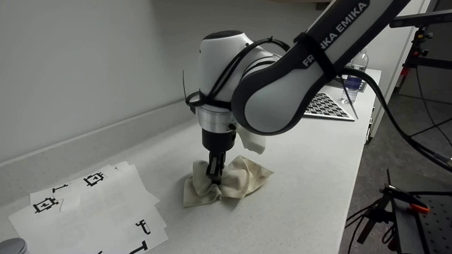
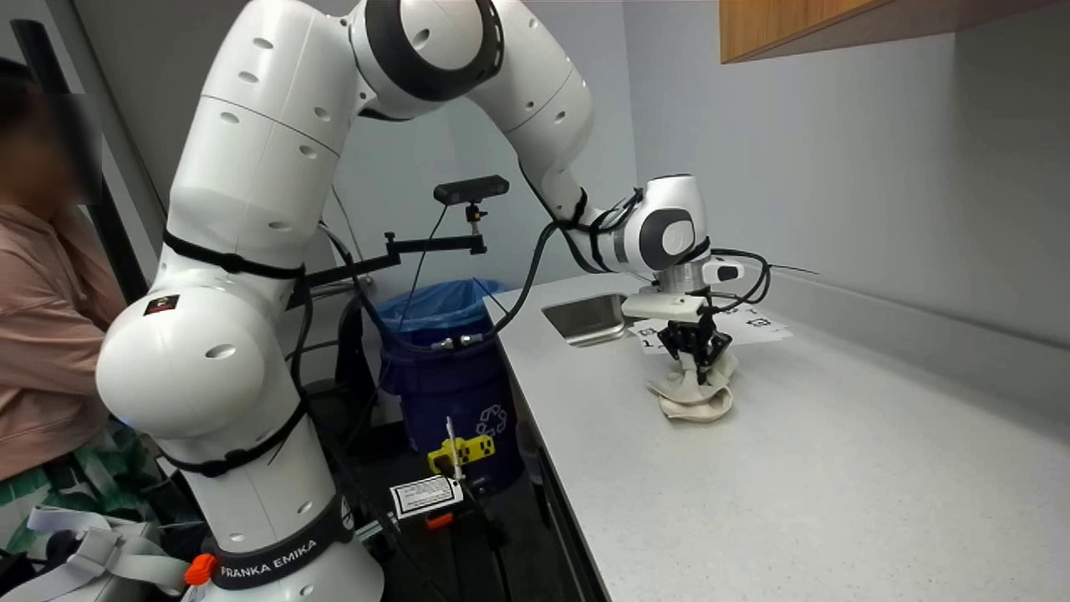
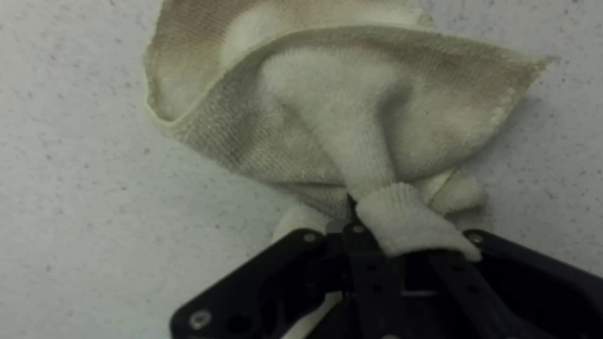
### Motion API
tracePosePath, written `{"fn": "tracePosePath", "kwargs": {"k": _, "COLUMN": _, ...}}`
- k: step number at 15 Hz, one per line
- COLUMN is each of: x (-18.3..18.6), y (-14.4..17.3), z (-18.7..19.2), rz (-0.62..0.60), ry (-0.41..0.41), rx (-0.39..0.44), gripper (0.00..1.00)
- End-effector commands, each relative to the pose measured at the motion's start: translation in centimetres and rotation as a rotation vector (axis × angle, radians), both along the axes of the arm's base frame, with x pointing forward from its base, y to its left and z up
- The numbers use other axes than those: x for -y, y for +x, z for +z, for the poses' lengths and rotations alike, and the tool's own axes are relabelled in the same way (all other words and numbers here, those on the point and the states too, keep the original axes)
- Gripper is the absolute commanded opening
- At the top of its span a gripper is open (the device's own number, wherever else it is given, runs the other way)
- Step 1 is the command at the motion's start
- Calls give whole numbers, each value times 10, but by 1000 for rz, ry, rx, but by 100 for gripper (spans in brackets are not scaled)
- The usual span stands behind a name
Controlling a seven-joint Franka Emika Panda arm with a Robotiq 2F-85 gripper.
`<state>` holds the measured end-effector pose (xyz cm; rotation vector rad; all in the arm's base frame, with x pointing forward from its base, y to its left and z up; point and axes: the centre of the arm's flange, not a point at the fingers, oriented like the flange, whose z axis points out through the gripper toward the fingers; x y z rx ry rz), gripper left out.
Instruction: Use the towel to wipe the surface
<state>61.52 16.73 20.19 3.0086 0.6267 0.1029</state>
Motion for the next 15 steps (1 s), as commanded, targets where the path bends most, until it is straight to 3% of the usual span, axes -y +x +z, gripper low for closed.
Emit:
{"fn": "tracePosePath", "kwargs": {"k": 1, "x": -32, "y": 18, "z": -13, "rz": 67, "ry": 53, "rx": 16, "gripper": 2}}
{"fn": "tracePosePath", "kwargs": {"k": 6, "x": -16, "y": 41, "z": -21, "rz": 53, "ry": 8, "rx": 28, "gripper": 2}}
{"fn": "tracePosePath", "kwargs": {"k": 15, "x": 87, "y": 104, "z": -1, "rz": -96, "ry": -114, "rx": 142, "gripper": 2}}
